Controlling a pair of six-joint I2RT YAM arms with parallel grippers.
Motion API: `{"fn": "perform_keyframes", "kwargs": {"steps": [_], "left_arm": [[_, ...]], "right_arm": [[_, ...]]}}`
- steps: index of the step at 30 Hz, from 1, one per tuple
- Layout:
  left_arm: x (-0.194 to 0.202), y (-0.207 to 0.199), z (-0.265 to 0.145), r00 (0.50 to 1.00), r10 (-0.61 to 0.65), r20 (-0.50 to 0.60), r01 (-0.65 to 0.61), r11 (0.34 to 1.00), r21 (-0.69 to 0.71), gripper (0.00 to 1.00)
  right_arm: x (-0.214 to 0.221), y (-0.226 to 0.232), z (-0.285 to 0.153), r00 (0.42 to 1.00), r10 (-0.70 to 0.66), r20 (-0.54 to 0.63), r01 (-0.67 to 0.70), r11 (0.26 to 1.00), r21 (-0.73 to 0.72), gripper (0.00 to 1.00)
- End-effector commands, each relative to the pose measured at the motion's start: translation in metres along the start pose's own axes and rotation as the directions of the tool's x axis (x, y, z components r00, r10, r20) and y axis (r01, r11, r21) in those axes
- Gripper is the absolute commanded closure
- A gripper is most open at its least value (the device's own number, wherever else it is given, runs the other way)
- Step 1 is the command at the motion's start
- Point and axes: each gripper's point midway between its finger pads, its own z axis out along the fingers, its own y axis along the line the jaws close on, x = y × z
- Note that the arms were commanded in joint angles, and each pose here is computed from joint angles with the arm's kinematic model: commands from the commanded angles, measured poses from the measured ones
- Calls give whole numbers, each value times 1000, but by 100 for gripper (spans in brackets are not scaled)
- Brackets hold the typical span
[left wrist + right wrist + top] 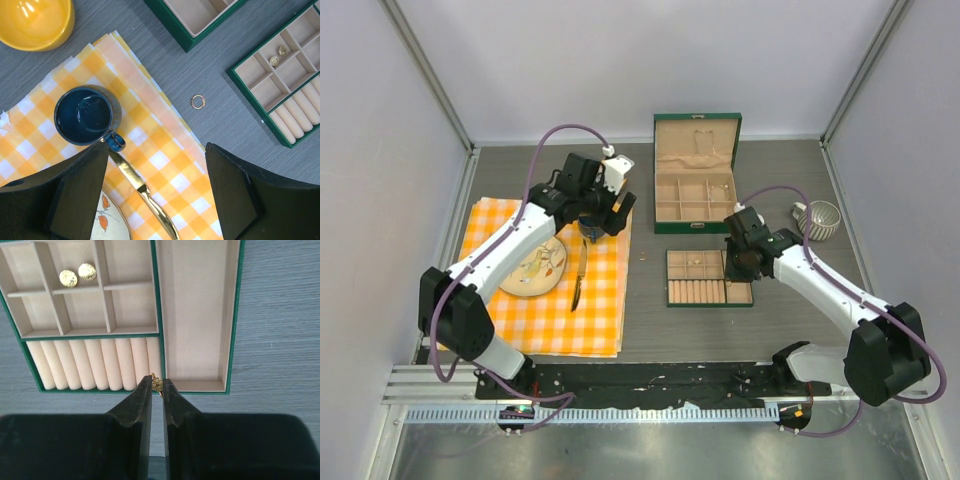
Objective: Organize the mixed jewelry
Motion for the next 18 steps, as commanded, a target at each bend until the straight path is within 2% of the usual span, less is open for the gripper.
{"fn": "perform_keyframes", "kwargs": {"steps": [1, 7, 18], "left_arm": [[-13, 3, -2, 999, -44, 25, 45, 999, -14, 18], [-17, 6, 0, 998, -53, 26, 54, 998, -30, 18], [-20, 10, 3, 998, -51, 31, 52, 998, -45, 18]], "right_arm": [[-18, -1, 6, 995, 59, 85, -62, 998, 33, 99], [-7, -8, 18, 993, 90, 72, -95, 993, 67, 99], [2, 4, 31, 993, 116, 23, -116, 993, 37, 99]]}}
